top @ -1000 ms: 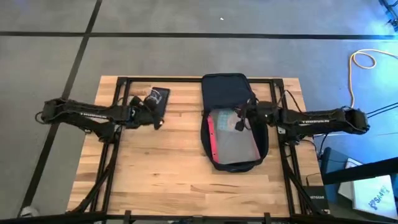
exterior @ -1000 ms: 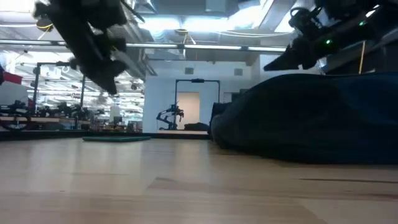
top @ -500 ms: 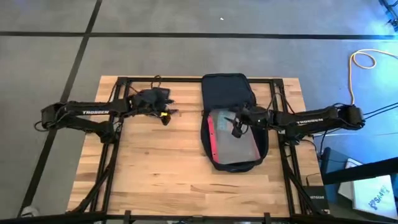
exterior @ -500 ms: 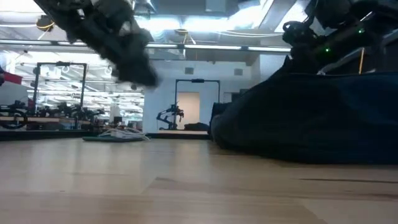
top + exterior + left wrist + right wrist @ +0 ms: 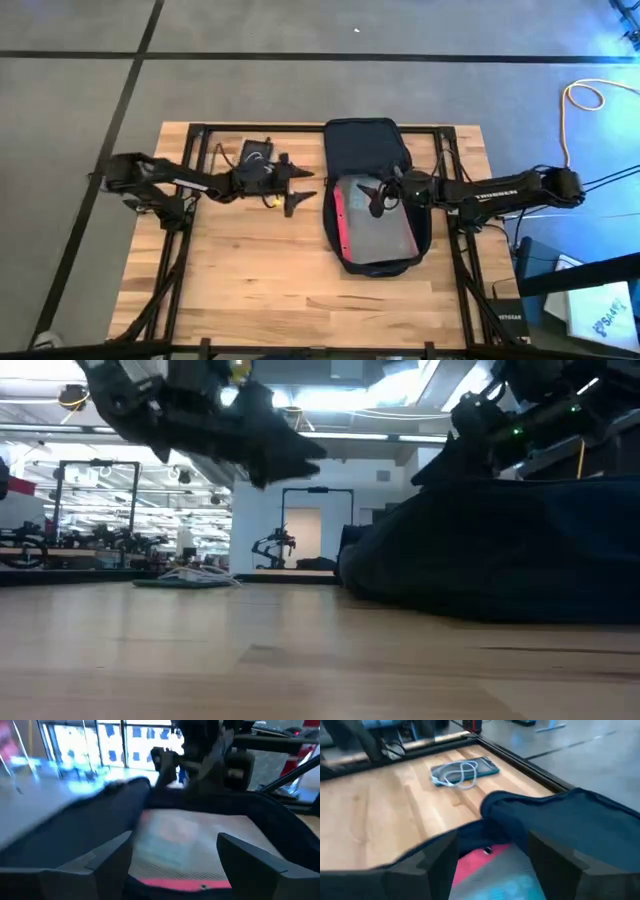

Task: Unpack backpack
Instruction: Remove the transparent zip bag from the blue backpack

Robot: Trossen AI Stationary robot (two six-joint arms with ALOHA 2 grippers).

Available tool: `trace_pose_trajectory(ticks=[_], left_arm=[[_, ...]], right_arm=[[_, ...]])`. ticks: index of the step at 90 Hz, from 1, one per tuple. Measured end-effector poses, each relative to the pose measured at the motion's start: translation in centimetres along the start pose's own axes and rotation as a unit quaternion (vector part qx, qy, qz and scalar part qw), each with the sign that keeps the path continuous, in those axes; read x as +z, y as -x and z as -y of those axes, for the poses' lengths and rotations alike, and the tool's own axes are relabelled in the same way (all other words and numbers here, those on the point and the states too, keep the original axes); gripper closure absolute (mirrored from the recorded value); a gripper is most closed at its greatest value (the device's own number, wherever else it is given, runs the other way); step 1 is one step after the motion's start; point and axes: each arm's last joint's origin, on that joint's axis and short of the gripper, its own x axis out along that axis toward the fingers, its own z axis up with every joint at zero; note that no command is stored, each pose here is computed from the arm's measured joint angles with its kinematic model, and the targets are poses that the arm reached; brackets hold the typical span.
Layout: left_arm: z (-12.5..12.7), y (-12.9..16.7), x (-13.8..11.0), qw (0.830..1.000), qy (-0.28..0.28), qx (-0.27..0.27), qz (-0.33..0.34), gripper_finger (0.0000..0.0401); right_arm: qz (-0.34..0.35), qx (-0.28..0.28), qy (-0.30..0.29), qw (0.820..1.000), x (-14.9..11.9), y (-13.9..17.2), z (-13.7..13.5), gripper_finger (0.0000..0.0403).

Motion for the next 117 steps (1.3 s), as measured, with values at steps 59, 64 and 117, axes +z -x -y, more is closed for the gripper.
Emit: trace_pose_trajectory(ticks=[59, 64, 117], left_arm=[[0.6, -1.3, -1.6, 0.994, -0.108, 0.029, -0.021, 0.0129], [0.3, -1.3, -1.6, 0.993, -0.108, 0.043, -0.021, 0.0129], [-0.4, -1.3, -1.7, 0.990, -0.123, 0.055, -0.030, 0.0129]], right_arm=[[0.029, 0.040, 0.090, 0.995, 1.2, -0.3, -0.6, 0.0185], [0.027, 0.043, 0.102, 0.994, 1.1, -0.3, -0.6, 0.0185], [-0.020, 0.023, 0.095, 0.995, 0.3, -0.2, -0.6, 0.0185]])
